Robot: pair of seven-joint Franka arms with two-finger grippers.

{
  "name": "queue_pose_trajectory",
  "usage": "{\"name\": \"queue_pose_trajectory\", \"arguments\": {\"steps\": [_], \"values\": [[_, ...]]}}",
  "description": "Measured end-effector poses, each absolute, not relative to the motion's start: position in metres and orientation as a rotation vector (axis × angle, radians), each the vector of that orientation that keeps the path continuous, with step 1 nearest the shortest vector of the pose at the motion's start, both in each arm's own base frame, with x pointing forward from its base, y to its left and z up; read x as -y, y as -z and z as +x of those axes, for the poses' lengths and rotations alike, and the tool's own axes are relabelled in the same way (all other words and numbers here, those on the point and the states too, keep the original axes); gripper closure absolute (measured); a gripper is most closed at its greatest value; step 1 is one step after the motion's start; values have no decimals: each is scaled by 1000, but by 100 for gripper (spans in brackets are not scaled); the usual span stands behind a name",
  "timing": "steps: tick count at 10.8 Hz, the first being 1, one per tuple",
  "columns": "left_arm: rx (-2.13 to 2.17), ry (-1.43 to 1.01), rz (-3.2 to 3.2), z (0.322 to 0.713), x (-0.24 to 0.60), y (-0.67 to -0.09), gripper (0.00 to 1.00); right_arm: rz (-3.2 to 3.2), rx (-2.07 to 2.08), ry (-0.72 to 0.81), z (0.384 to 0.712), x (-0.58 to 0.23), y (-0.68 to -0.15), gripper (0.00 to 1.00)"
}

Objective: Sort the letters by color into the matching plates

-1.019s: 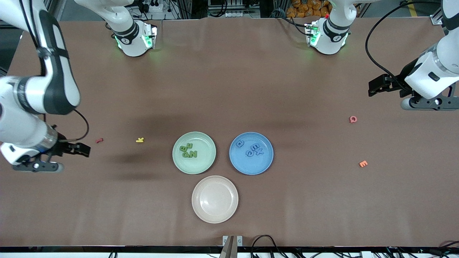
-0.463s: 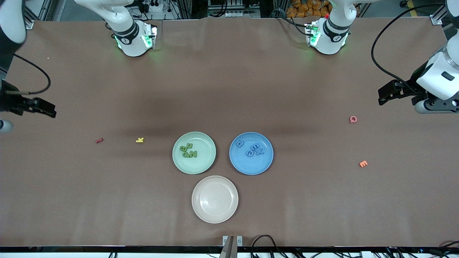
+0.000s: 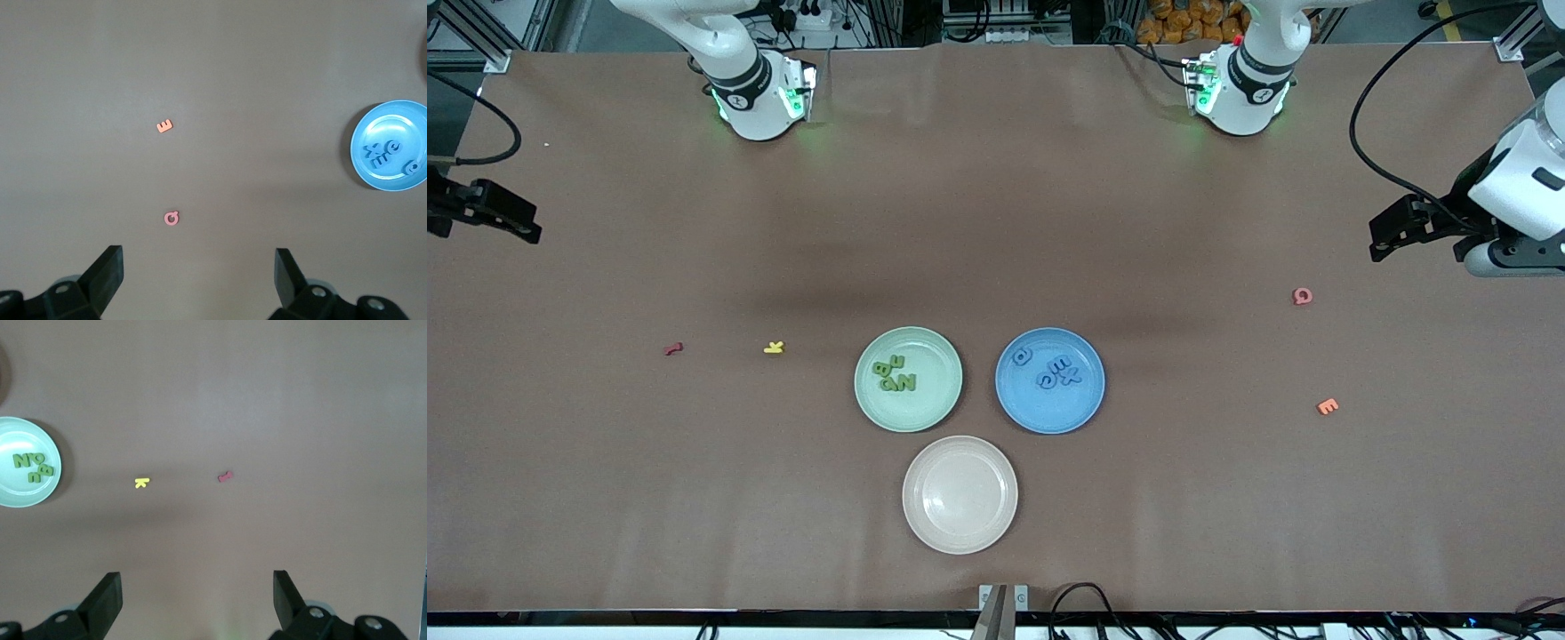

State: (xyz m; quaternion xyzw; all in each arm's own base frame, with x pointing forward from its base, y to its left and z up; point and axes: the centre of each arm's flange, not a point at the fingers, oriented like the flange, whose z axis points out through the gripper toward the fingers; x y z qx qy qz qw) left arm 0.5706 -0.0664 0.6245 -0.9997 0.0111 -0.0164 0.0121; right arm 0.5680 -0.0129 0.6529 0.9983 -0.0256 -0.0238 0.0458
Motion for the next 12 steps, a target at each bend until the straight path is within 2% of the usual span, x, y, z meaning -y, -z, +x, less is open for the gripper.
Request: {"name": "queue_pose_trajectory", "arguments": {"steps": [4,12], "values": [[-39,113,-3119,573,67,-631,0,3047,75,72,578,17,-610,0],[-45,123,-3119,572,67,-634,0,3049,86,27,577,15,-613,0]]}}
